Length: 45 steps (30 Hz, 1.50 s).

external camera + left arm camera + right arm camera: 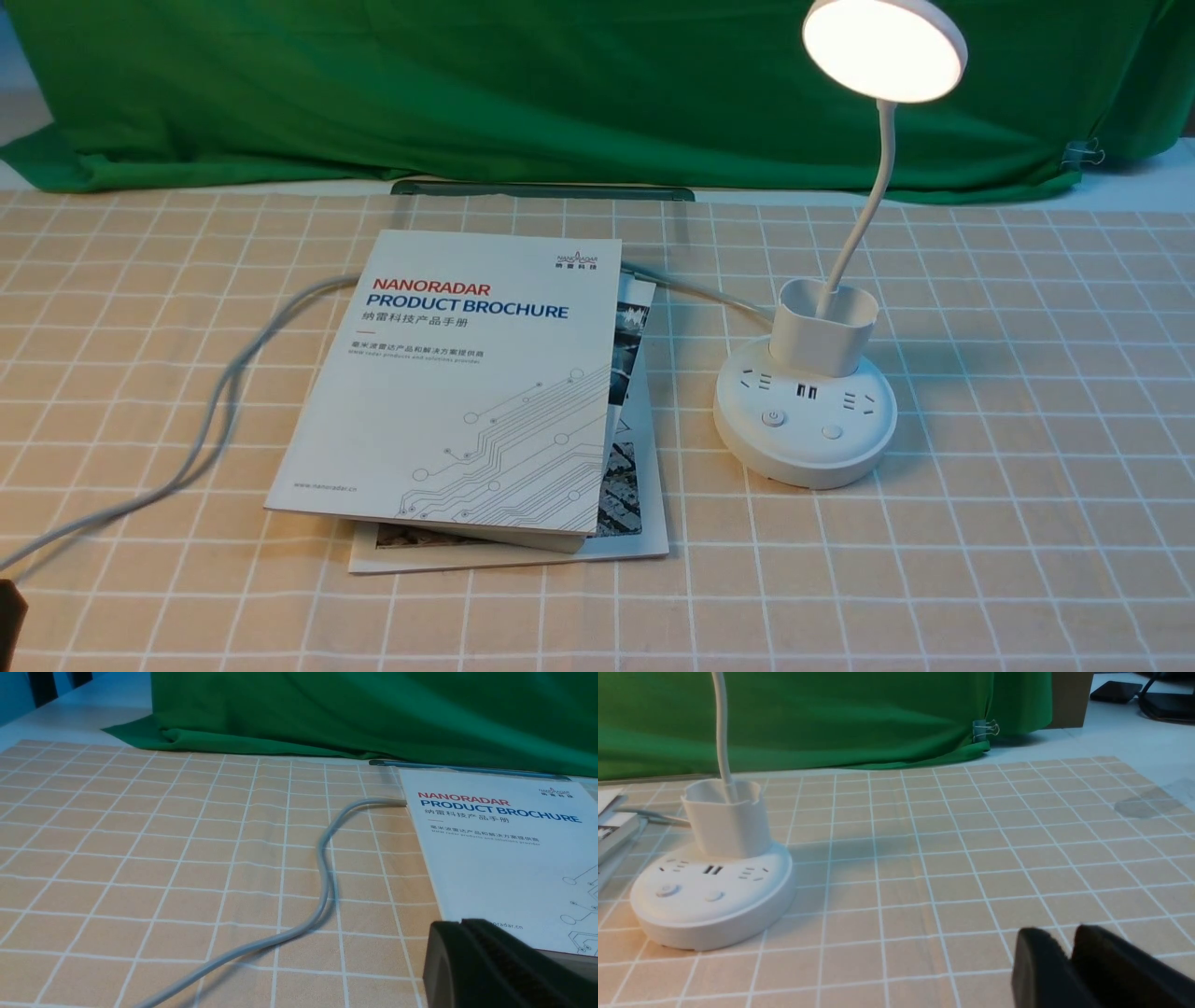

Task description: Turn on the table lamp on the light coffee tablecloth with your hand.

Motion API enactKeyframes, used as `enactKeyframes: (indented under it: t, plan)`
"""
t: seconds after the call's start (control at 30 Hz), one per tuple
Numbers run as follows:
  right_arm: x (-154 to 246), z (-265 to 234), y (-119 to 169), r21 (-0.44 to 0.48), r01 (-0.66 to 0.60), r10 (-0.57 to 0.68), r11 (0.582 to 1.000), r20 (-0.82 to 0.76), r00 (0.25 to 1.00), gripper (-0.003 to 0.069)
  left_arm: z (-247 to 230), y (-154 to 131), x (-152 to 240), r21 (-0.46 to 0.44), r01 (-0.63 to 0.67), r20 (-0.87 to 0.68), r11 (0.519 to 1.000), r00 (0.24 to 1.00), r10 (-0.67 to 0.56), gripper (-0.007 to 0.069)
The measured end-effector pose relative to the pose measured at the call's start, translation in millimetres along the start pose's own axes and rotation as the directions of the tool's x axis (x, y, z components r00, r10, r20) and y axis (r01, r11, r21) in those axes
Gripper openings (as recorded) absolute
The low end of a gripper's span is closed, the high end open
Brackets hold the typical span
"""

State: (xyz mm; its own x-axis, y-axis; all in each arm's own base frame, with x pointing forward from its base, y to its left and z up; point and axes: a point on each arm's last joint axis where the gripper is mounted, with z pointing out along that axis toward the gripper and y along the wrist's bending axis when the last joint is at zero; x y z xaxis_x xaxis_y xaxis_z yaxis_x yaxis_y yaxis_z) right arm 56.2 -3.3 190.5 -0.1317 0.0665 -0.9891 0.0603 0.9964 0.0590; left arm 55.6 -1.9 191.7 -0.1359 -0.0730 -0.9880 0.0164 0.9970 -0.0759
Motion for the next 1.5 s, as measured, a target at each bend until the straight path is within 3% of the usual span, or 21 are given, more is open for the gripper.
enactKeyframes:
  t: [1.5]
  plan:
    - [0.1, 0.0, 0.0, 0.000, -0.001, 0.001, 1.000, -0.001, 1.000, 0.0237, 0.0, 0.0, 0.0, 0.000, 0.000, 0.000, 1.000, 1.000, 0.000, 0.0021]
